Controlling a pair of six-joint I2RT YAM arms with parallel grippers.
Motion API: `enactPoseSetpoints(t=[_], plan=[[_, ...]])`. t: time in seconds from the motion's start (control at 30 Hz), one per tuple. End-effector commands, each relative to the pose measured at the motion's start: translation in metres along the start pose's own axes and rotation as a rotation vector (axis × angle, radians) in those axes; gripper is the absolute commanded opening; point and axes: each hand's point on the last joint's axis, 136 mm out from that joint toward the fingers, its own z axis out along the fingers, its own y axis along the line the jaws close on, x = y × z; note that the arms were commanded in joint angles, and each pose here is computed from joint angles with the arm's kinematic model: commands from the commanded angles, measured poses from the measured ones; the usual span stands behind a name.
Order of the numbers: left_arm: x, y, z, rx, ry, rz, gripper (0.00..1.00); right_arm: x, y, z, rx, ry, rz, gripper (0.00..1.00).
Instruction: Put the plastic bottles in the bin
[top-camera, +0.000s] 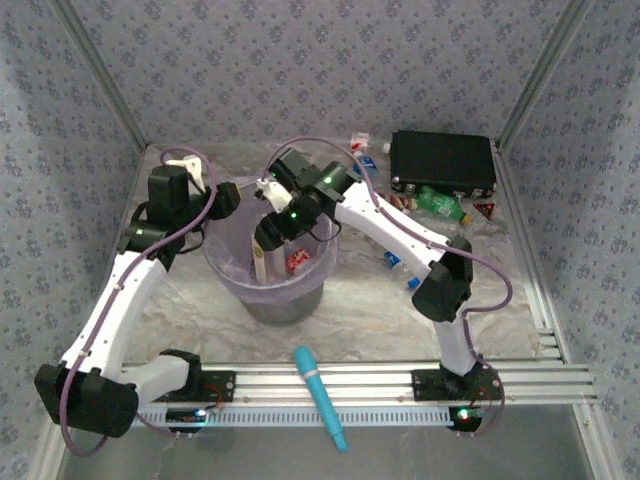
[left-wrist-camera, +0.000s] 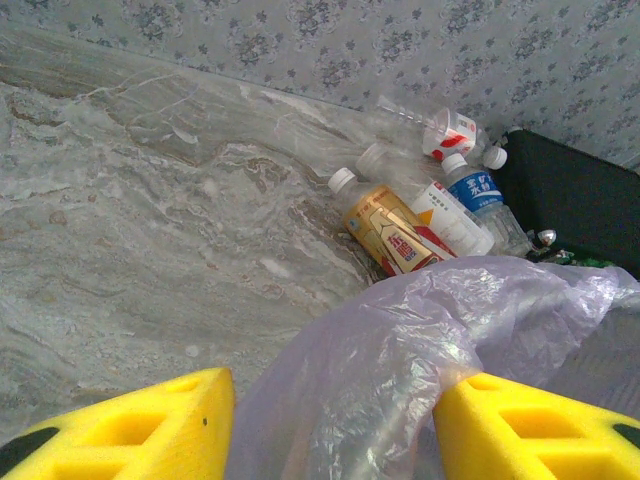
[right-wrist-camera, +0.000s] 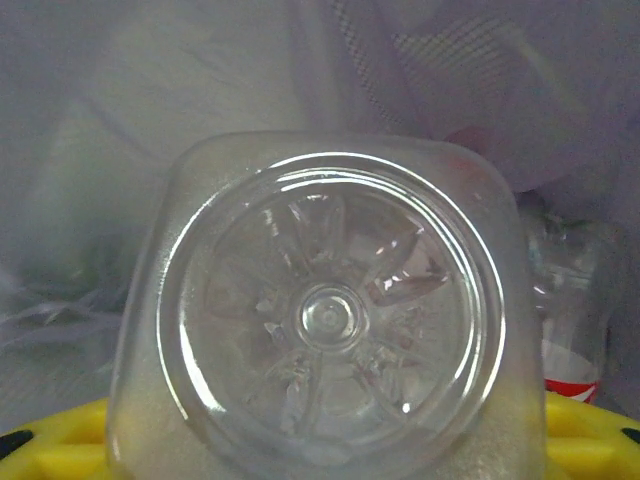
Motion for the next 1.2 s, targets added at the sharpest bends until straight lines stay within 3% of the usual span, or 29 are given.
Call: enactPoseSetpoints(t=[0.0,0.17,0.37,0.67,0.93,1.03,1.17], plan=[[0.012,0.006,0.0,-0.033,0.046,-0.001,0.55,0.0,-0.007,0.017,0.015,0.009,0.021,0.61],[0.012,0.006,-0.001,-0.033,0.045,-0.002,0.55,-0.001,-0.012,0.03,0.028,0.007,0.017,0.69],[0.013,0.006,-0.001,-0.036,0.048,-0.003,0.55,-0.005,-0.005,0.014,0.056,-0.022,-0.018,0.81],[0.013,0.006,0.0,-0.033,0.05,-0.004,0.55,-0.021,0.015,-0.048,0.092,-0.161,-0.088,0.83],[0.014,0.006,0.0,-0.032,0.053,-0.003,0.54,-0.055,0.018,-0.123,0.151,-0.417,-0.179,0.86],[0.012,0.005,0.0,-0.03,0.051,-0.001,0.55,-0.059,0.013,-0.161,0.201,-0.536,-0.196,0.89],[0.013,0.005,0.002,-0.028,0.053,-0.002,0.55,-0.048,-0.015,-0.197,0.26,-0.606,-0.139,0.91]])
